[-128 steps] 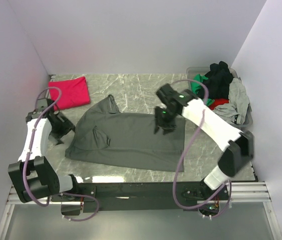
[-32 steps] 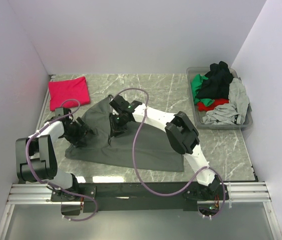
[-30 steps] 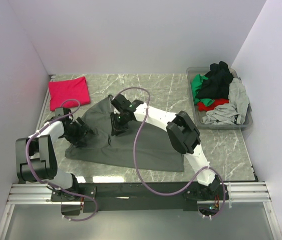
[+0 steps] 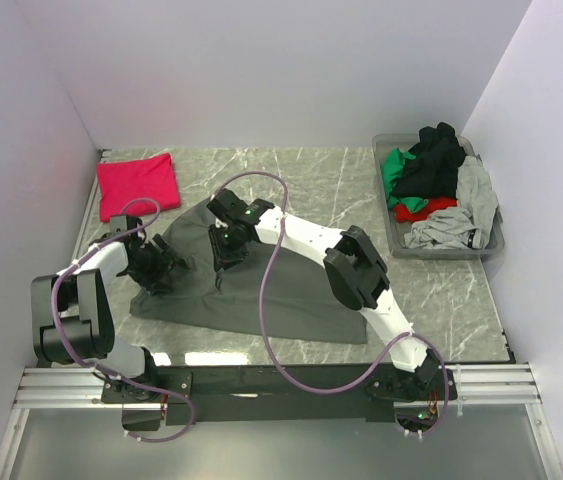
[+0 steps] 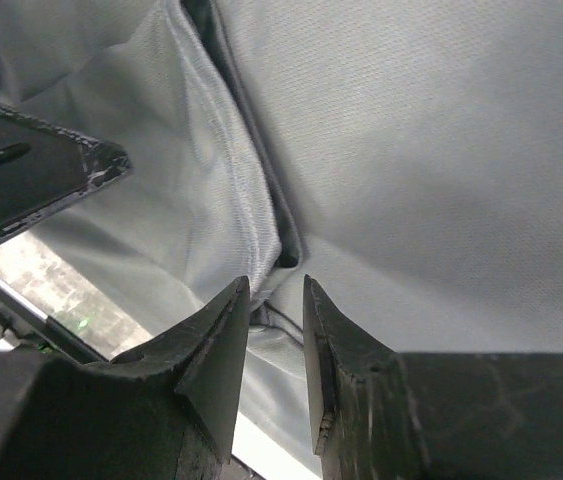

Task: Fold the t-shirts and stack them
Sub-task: Fold the tshirt

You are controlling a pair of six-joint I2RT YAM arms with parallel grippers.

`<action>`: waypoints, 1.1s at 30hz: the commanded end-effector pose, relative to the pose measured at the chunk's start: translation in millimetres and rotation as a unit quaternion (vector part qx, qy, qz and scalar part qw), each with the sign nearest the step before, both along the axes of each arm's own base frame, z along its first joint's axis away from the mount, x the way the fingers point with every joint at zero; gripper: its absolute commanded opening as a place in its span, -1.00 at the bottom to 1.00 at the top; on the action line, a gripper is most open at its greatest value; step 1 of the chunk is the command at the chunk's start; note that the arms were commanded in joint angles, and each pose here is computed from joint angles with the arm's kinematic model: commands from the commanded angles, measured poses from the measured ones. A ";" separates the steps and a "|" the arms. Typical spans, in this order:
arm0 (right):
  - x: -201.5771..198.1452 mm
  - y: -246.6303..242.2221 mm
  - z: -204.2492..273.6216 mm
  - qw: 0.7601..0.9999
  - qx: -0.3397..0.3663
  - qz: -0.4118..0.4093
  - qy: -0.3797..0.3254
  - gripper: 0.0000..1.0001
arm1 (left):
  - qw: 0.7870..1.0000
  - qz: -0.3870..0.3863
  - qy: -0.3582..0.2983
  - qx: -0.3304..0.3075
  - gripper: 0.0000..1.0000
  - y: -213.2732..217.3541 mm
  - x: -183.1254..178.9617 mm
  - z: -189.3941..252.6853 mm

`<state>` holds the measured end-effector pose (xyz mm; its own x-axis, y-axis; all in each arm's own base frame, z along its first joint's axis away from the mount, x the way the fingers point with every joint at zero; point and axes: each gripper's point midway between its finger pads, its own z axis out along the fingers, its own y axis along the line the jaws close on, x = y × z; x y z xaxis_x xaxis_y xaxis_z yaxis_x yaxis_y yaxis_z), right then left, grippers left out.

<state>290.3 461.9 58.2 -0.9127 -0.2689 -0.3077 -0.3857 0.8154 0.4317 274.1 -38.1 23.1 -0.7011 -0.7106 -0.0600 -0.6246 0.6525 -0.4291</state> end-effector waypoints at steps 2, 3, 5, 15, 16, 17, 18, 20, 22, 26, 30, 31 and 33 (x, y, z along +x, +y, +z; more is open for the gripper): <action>6.0 -7.6 -9.6 1.000 -0.026 -0.009 -0.010 -0.29 | 0.995 -0.008 0.078 0.059 0.62 16.9 -36.1 -46.7; 6.5 -7.9 -12.0 1.000 -0.028 -0.010 -0.010 -0.29 | 0.995 -0.008 0.078 0.059 0.62 16.6 -36.5 -46.6; 6.0 -9.3 -17.5 0.999 -0.038 -0.010 -0.007 -0.29 | 0.995 -0.007 0.077 0.059 0.62 16.9 -35.6 -46.1; 6.6 -6.9 -26.5 0.999 -0.038 -0.009 -0.006 -0.29 | 0.995 -0.011 0.078 0.060 0.62 14.8 -36.8 -46.5; 6.0 -4.1 -24.2 0.999 -0.033 -0.007 -0.007 -0.29 | 0.995 -0.011 0.078 0.060 0.62 14.8 -36.8 -46.5; 6.4 -1.8 -22.6 0.999 -0.030 -0.006 -0.009 -0.29 | 0.995 -0.013 0.079 0.060 0.62 14.5 -37.1 -46.8; 6.0 -0.4 -20.7 1.000 -0.028 -0.006 -0.010 -0.29 | 0.995 -0.013 0.079 0.060 0.62 14.1 -36.7 -46.8; 5.7 2.9 -15.4 1.000 -0.021 -0.004 -0.013 -0.29 | 0.995 -0.013 0.079 0.061 0.62 14.4 -36.7 -46.9; 5.6 4.9 -12.4 1.000 -0.017 -0.001 -0.015 -0.29 | 0.995 -0.013 0.079 0.061 0.62 14.4 -36.7 -46.9; 3.0 8.9 -10.2 1.000 -0.010 0.004 -0.014 -0.29 | 0.995 -0.014 0.080 0.060 0.62 13.9 -36.4 -47.5; -0.7 14.3 -7.4 1.000 -0.005 0.013 -0.016 -0.29 | 0.995 -0.015 0.082 0.062 0.62 13.8 -37.3 -48.4; -0.5 16.5 -5.8 1.000 -0.002 0.014 -0.017 -0.29 | 0.995 -0.016 0.082 0.062 0.62 13.4 -37.2 -48.0; -1.9 19.3 -4.1 1.000 0.002 0.016 -0.016 -0.28 | 0.994 -0.016 0.084 0.062 0.62 13.3 -37.8 -49.0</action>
<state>285.6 461.8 34.8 -0.9143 -0.2897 -0.2831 -0.3853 0.8375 0.3873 274.0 -39.0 22.5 -0.7045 -0.7074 -0.0570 -0.6245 0.6561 -0.4237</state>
